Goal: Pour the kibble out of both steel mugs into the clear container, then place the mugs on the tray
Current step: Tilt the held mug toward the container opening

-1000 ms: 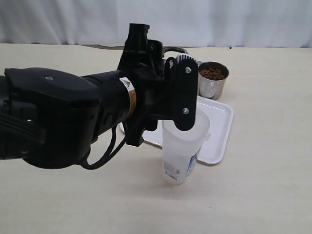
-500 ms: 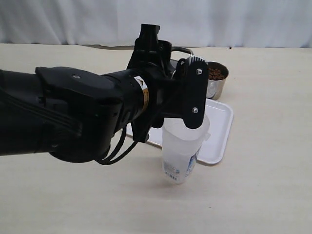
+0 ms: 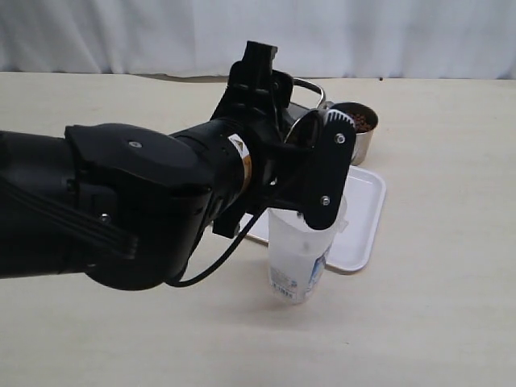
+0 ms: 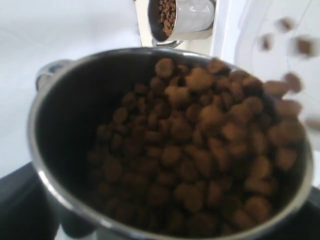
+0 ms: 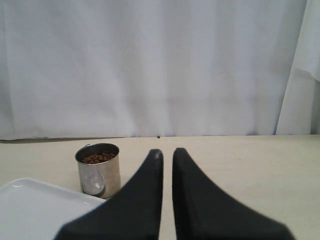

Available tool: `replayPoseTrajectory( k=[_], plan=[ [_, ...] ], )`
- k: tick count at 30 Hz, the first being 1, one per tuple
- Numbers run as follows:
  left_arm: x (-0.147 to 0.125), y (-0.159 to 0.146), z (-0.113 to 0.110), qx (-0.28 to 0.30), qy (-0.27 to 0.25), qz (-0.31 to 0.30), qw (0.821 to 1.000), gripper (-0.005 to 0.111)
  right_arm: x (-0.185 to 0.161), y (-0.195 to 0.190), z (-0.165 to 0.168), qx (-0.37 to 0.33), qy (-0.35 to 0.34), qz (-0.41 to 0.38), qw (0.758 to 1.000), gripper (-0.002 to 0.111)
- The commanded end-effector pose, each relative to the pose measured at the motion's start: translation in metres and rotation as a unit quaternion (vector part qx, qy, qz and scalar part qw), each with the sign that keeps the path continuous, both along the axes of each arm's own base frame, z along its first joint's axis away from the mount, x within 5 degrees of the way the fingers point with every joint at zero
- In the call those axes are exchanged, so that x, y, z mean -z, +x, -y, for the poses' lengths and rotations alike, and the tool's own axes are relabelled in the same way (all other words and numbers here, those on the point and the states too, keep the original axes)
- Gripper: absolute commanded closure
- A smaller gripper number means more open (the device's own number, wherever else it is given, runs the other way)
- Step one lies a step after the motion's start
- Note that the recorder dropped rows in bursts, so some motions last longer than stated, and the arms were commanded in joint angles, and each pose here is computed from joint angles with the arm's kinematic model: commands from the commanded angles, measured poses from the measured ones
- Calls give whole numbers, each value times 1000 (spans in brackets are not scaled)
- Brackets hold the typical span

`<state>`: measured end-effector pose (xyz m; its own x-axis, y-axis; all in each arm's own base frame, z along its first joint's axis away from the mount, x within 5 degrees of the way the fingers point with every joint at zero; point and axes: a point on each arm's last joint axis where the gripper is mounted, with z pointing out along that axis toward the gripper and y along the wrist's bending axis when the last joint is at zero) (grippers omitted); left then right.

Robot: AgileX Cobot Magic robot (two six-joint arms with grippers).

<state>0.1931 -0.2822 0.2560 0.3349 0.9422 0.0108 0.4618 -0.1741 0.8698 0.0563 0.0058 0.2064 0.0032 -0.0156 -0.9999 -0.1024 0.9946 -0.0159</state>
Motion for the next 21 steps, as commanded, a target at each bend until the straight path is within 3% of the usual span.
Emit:
replayPoseTrajectory(
  k=[1, 21],
  plan=[
    [-7, 1, 1, 2, -2, 16, 1000, 107, 0, 0, 0, -3, 0, 3, 1000, 103],
    [-8, 2, -1, 13, 37, 34, 999, 107, 0, 0, 0, -3, 0, 3, 1000, 103]
  ],
)
